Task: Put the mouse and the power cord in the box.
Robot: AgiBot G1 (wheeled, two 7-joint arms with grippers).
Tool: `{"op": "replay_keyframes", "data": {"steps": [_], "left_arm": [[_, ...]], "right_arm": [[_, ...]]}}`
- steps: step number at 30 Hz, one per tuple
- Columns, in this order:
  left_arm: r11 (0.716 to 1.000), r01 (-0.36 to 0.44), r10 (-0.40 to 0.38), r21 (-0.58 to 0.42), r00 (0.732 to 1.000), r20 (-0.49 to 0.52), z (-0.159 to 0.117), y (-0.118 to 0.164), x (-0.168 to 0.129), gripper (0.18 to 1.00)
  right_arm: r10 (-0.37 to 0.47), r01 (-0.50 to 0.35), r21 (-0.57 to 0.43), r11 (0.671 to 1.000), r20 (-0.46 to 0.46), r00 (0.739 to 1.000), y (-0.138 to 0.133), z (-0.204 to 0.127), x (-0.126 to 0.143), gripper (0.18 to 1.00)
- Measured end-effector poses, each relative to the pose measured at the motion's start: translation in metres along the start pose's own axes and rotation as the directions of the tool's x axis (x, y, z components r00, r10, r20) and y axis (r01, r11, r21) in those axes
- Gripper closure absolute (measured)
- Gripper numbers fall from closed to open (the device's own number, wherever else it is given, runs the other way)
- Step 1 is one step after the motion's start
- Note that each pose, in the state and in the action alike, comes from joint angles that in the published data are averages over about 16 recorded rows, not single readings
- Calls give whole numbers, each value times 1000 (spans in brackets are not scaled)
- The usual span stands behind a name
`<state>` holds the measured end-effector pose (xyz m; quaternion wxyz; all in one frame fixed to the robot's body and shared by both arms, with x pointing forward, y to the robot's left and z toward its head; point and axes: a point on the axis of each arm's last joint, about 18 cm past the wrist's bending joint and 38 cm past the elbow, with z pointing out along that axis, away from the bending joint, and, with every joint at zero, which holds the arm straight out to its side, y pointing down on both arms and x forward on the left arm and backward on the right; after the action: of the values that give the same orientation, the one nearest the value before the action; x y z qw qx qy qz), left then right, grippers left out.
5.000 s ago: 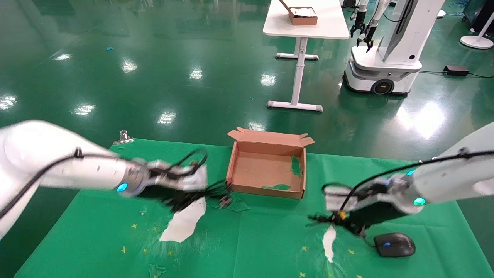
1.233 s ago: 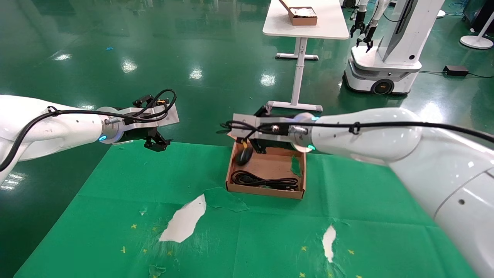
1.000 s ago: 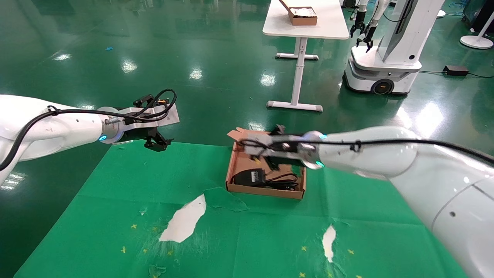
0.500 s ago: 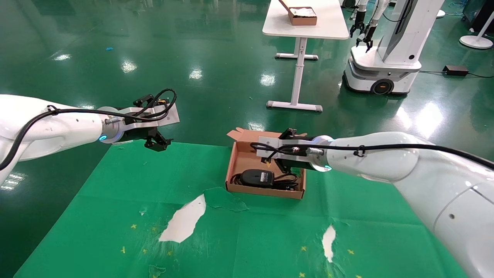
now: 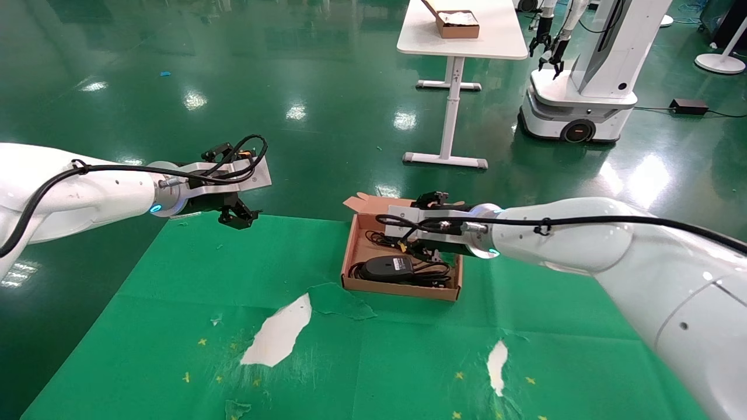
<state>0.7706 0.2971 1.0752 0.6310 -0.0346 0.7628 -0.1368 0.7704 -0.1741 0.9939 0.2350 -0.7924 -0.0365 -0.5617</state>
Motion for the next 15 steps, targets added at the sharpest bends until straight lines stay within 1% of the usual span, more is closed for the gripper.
{"op": "replay_keyframes", "data": {"steps": [4, 7, 11, 15], "left_arm": [[1000, 0, 0, 0, 1000, 0, 0, 0, 0, 184], [1000, 0, 0, 0, 1000, 0, 0, 0, 0, 184], [1000, 0, 0, 0, 1000, 0, 0, 0, 0, 184], [1000, 0, 0, 0, 1000, 0, 0, 0, 0, 184]], "right_arm": [[73, -74, 43, 996, 36, 997, 4, -4, -12, 589], [139, -145, 82, 986, 72, 988, 7, -10, -22, 526], [227, -243, 138, 960, 124, 966, 10, -20, -35, 425], [301, -332, 190, 924, 176, 937, 13, -33, -45, 355]]}}
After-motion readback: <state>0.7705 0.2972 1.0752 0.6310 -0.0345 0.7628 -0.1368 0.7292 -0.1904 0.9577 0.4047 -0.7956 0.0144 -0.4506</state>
